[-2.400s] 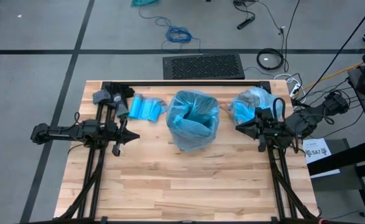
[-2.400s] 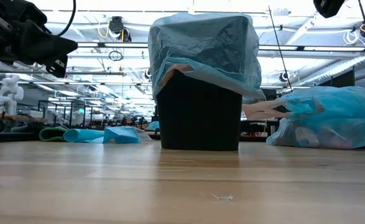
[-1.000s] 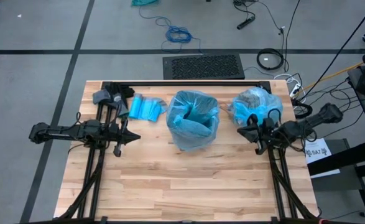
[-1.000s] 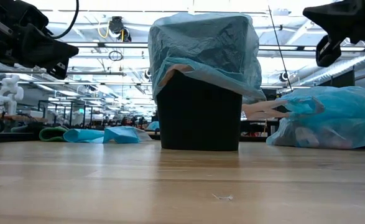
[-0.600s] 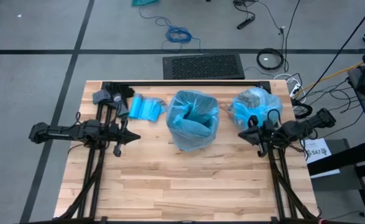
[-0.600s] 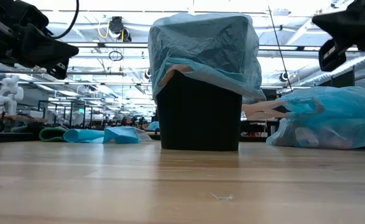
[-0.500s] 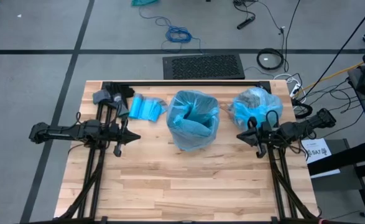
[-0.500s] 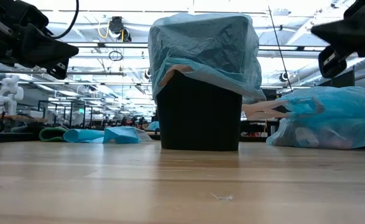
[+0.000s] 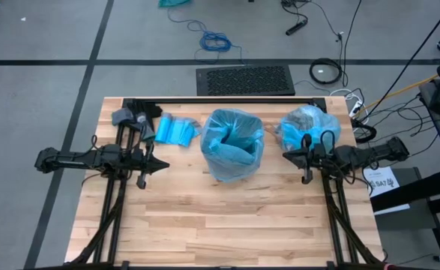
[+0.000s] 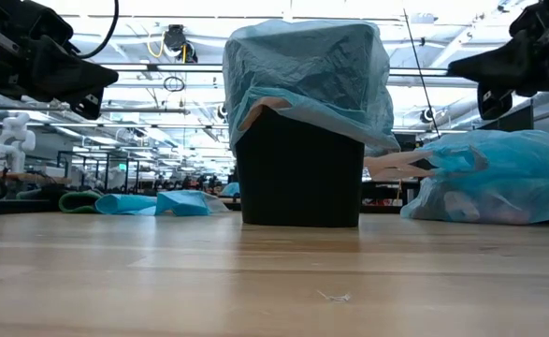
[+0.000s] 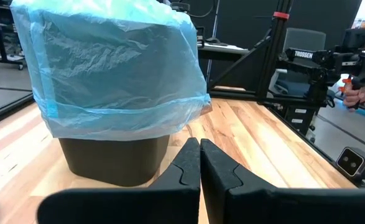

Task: Place trash/remove bag and relplace
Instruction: Return to Home Position

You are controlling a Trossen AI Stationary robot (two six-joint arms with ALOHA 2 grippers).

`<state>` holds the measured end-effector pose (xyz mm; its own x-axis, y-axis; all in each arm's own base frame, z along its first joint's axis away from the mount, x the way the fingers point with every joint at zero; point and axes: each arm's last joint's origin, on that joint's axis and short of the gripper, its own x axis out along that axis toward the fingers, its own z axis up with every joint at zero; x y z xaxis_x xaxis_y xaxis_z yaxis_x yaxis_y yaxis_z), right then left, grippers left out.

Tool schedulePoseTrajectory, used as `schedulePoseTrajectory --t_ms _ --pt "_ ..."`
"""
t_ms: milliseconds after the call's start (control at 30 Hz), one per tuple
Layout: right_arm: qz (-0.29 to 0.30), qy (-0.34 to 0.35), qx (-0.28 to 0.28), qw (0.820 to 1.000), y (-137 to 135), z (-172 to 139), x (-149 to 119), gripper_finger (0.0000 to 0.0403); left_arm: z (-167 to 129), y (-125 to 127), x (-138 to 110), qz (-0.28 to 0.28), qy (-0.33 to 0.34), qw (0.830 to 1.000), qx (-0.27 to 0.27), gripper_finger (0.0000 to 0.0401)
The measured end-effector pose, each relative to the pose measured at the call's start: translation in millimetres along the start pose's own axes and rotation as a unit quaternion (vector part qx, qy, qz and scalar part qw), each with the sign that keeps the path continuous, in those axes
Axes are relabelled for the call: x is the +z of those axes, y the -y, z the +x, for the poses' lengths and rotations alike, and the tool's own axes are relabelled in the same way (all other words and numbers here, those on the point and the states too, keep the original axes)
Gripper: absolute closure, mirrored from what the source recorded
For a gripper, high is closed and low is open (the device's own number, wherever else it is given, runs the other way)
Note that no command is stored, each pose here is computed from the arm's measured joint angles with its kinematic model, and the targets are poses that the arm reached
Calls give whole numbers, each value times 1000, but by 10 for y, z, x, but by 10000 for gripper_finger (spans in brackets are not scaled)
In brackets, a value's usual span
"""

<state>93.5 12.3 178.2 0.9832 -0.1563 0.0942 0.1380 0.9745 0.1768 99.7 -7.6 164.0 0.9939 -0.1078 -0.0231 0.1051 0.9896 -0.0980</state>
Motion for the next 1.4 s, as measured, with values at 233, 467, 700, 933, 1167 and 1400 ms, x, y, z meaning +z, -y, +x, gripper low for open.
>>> schedulePoseTrajectory --t_ms 233,467,700,933,1167,1400 --pt "8 -10 44 999 83 35 3 403 0 0 0 0 0 1000 0 399" --pt "26 -5 63 998 147 48 33 403 0 0 0 0 0 1000 0 399" --pt "38 -60 92 993 125 41 -63 403 0 0 0 0 0 1000 0 399" --pt "41 -62 102 992 101 40 -64 403 0 0 0 0 0 1000 0 399" --pt "40 -62 102 992 101 40 -65 403 0 0 0 0 0 1000 0 399" --pt "40 -62 101 992 101 40 -65 403 0 0 0 0 0 1000 0 399"
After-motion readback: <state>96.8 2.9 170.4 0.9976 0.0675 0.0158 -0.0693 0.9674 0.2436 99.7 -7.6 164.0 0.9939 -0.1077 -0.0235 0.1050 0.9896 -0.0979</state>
